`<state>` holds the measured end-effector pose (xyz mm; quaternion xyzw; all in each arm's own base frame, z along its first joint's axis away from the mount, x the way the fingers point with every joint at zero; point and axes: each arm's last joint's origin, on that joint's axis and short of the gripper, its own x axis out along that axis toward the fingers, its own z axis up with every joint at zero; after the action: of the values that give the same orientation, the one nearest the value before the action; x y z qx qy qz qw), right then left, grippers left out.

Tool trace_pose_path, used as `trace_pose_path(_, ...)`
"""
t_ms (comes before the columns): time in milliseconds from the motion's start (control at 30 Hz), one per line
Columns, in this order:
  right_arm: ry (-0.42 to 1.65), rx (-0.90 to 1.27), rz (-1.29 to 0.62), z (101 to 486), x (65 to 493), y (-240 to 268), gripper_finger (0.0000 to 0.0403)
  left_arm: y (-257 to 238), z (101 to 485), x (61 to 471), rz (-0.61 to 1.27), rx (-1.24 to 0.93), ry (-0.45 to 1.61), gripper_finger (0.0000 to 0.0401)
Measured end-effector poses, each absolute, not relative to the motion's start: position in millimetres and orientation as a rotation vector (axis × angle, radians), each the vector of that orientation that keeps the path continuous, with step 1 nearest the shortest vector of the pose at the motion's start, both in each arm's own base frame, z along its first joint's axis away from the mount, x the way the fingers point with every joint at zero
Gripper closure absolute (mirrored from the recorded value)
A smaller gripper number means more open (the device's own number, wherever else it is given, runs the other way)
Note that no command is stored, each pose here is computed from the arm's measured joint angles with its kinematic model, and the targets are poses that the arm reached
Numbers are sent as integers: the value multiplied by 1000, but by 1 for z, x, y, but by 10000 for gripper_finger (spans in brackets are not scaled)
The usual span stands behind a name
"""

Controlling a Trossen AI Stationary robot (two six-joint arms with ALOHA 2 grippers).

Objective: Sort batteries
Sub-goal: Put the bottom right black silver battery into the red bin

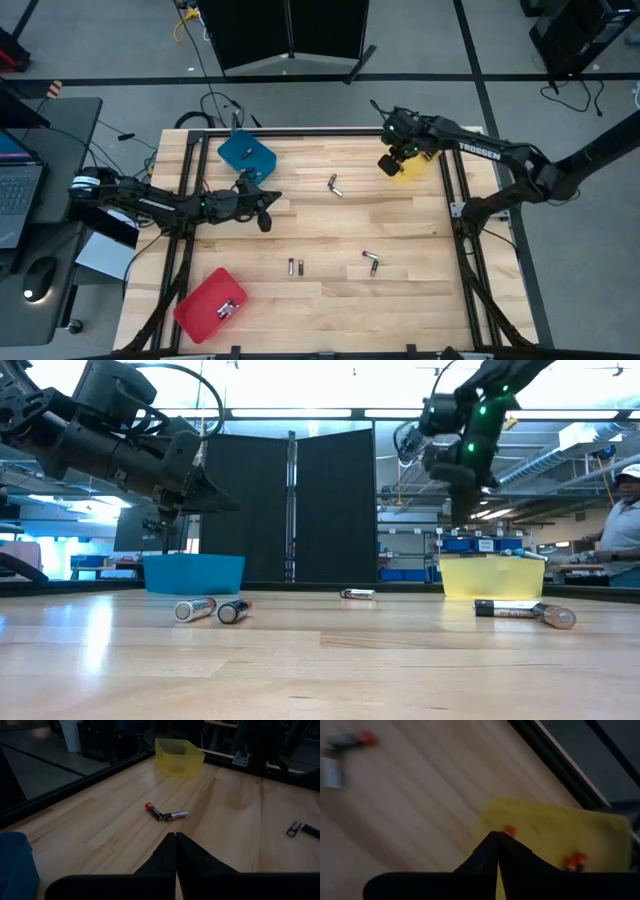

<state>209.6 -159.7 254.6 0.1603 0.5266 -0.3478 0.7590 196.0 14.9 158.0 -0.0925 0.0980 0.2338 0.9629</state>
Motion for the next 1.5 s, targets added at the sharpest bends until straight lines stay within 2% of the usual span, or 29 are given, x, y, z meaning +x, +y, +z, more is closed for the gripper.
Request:
trace_pose_path(233,988,343,-579,253,226,-133,393,15,158,196,473,-187,198,393)
trace_pose_path(467,914,328,-473,231,243,-110,395,15,158,196,474,-188,198,393)
trace_pose_path(767,912,347,-421,213,247,-86,389,15,158,196,475,-204,194,393)
trace_pose_path(1500,841,312,-308,216,264,-46,387,15,158,196,473,-181,199,393)
